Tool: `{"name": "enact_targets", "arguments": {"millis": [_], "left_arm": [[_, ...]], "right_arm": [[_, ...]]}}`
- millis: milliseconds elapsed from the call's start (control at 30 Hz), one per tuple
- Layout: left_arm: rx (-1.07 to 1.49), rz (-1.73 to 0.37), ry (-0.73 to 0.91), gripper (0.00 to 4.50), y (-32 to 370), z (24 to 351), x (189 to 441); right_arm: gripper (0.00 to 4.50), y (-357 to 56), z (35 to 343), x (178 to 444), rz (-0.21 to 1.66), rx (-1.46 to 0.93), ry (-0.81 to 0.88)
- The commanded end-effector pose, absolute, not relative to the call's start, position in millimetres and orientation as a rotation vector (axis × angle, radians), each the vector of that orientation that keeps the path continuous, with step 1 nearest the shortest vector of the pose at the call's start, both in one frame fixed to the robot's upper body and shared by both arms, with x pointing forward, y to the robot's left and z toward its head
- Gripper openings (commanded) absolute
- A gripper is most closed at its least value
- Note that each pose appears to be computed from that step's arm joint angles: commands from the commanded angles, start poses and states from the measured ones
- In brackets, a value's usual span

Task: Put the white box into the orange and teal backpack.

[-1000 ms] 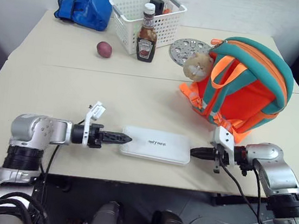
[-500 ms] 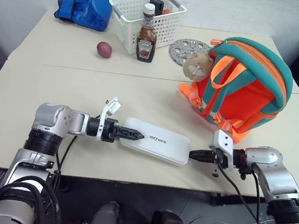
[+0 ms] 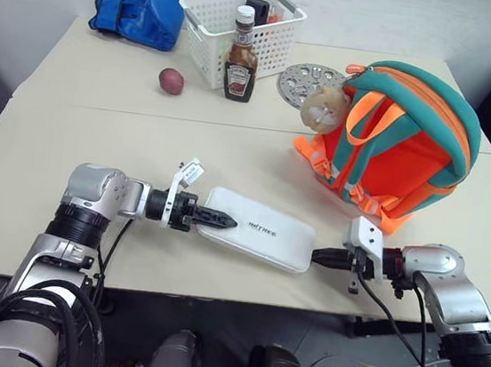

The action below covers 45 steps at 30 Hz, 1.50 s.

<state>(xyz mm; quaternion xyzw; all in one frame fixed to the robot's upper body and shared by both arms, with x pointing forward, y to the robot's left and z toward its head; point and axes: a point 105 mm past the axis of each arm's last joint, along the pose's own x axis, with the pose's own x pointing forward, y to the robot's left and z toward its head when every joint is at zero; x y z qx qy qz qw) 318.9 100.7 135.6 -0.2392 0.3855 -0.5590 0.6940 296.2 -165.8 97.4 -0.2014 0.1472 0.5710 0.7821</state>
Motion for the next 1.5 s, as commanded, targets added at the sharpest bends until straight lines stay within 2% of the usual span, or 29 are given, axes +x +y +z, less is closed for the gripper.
{"name": "enact_targets", "arguments": {"millis": [33, 267, 433, 467, 533, 733, 900, 1100, 1333, 1433, 1500], "left_arm": [[-0.521, -1.26, 0.832, 1.4, 103, 143, 319], [-0.566, -1.335, 0.683, 1.34, 116, 175, 304], [-0.562, -1.285, 0.508, 1.34, 140, 205, 290], [-0.56, -1.264, 0.481, 1.34, 144, 207, 289], [-0.542, -1.202, 0.406, 1.34, 156, 213, 286], [-0.541, -1.011, 0.215, 1.34, 188, 226, 275], [-0.532, -0.935, 0.14, 1.34, 195, 230, 265], [-0.519, -0.909, 0.107, 1.34, 195, 234, 263], [-0.526, -0.88, 0.095, 1.34, 196, 234, 267], [-0.522, -0.864, 0.088, 1.34, 198, 235, 267], [-0.53, -0.845, 0.076, 1.34, 202, 236, 269]], "right_arm": [[0.0, -163, 93, 288, 1.259, -0.424, 0.334], [0.0, -170, 112, 287, 1.164, -0.344, 0.276], [0.0, -189, 153, 301, 0.885, -0.189, 0.114], [0.17, -192, 158, 303, 0.849, -0.158, 0.1], [0.62, -197, 171, 304, 0.778, -0.084, 0.063], [2.64, -209, 200, 322, 0.571, 0.103, -0.037], [4.38, -204, 210, 337, 0.566, 0.185, -0.05], [4.45, -171, 227, 361, 0.674, 0.256, -0.105], [4.45, -143, 228, 389, 0.726, 0.238, -0.118], [3.87, -140, 231, 394, 0.747, 0.235, -0.141], [3.16, -140, 232, 392, 0.776, 0.224, -0.149]]}}
